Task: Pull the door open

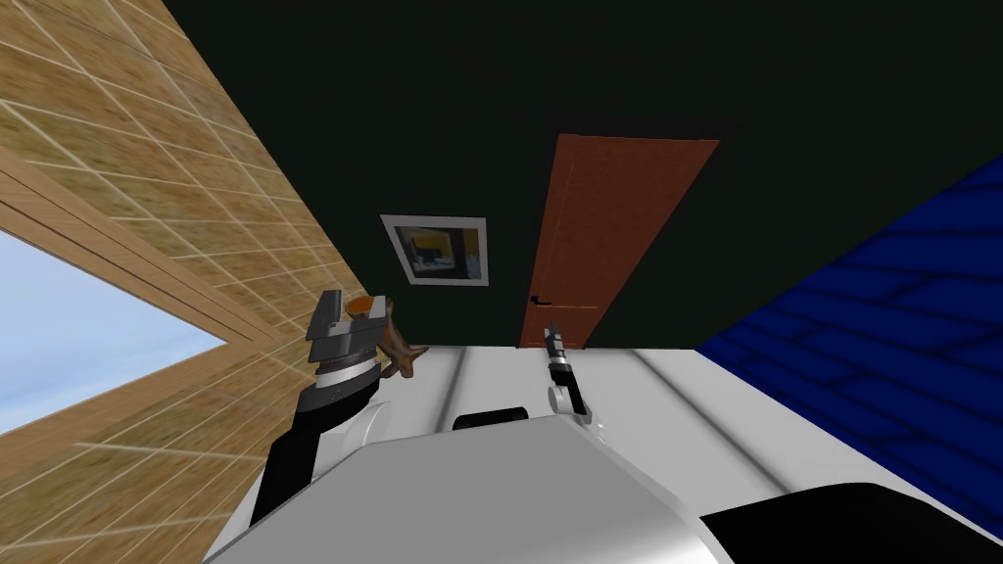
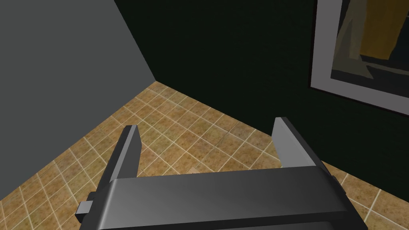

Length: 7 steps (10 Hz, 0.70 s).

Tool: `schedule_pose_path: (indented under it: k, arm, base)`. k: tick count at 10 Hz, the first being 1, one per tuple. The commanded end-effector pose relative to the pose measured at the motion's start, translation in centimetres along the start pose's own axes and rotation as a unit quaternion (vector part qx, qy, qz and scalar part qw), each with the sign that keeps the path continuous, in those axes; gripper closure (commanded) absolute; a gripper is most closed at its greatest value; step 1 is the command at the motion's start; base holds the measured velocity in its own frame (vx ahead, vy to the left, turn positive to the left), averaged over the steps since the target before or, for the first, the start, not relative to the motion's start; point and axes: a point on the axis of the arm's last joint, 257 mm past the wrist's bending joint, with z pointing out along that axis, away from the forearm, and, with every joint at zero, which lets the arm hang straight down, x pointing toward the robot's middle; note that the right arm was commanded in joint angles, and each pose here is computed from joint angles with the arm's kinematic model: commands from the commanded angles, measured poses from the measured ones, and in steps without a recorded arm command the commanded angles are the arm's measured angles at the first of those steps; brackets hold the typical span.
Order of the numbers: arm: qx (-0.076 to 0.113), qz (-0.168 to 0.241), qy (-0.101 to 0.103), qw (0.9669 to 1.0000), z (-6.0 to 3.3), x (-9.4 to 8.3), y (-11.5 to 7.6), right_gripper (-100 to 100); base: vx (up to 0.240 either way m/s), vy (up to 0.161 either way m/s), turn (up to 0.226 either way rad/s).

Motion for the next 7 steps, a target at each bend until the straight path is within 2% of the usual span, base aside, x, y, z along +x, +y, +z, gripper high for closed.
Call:
schedule_pose_path:
  k: [1,5,7]
  arm:
    - [0.013,0.002,-0.002,0.9999,-0.31,-0.3,-1.4,-100]
    - [0.049,0.008,-0.011,0.9987,-0.99,-1.6,-5.0,-100]
    - [0.071,0.008,-0.017,0.9973,-1.64,-2.5,-7.1,-100]
  base:
    - [0.044,-0.036,0.065]
    - [0.067,-0.071,0.101]
    - [0.096,-0.084,0.106]
